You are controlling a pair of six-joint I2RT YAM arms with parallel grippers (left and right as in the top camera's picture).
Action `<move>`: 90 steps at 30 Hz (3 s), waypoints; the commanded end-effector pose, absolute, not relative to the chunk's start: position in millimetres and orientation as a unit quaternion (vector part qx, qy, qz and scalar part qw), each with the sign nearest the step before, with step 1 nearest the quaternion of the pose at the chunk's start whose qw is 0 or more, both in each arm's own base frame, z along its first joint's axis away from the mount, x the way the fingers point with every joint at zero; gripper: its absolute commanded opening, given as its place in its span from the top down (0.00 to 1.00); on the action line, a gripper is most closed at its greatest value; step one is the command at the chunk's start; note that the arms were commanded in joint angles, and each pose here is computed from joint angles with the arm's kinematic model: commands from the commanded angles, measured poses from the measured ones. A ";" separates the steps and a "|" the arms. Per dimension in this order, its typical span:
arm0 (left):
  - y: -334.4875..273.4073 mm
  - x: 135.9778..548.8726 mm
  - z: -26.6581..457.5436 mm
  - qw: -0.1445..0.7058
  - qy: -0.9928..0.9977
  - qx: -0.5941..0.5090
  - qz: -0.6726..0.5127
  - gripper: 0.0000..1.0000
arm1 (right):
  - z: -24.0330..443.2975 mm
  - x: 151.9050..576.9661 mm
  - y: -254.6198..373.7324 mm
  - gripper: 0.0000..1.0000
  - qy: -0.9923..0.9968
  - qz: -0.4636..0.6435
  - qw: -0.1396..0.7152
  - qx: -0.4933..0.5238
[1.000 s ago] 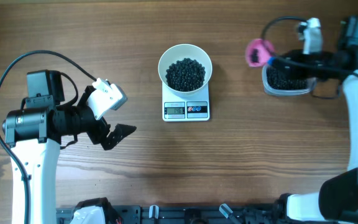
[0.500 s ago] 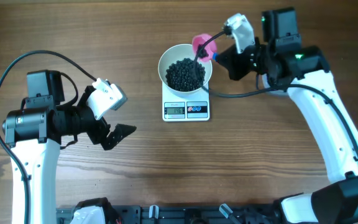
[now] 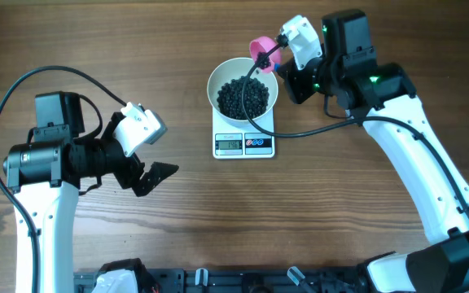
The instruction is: Scoop item into bowl and weigh 150g on scale
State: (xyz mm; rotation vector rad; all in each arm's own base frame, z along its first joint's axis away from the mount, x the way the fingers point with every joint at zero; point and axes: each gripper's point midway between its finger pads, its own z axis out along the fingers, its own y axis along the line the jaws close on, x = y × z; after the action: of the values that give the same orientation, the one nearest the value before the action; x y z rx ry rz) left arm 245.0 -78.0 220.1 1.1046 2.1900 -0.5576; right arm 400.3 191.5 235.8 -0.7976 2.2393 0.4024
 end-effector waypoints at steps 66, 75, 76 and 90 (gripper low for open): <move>-78.2 245.2 225.0 0.317 0.821 0.429 -0.203 0.00 | 256.2 382.2 227.9 0.96 0.864 0.348 0.300 -0.206; -78.2 245.2 225.0 0.317 0.821 0.429 -0.203 0.00 | 257.9 413.2 163.6 0.96 0.875 0.330 0.327 -0.138; -78.2 245.2 225.0 0.317 0.821 0.429 -0.203 0.00 | 257.9 418.0 150.7 0.96 0.877 0.325 0.332 -0.124; -78.2 245.2 225.0 0.317 0.821 0.429 -0.203 0.00 | 212.2 399.6 -17.0 0.96 0.939 0.189 0.288 -0.014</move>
State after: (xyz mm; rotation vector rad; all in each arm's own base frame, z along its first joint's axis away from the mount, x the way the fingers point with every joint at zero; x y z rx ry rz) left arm 245.0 -78.0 220.1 1.1046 2.1900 -0.5576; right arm 405.9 14.4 226.6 -0.0104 2.4459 0.6588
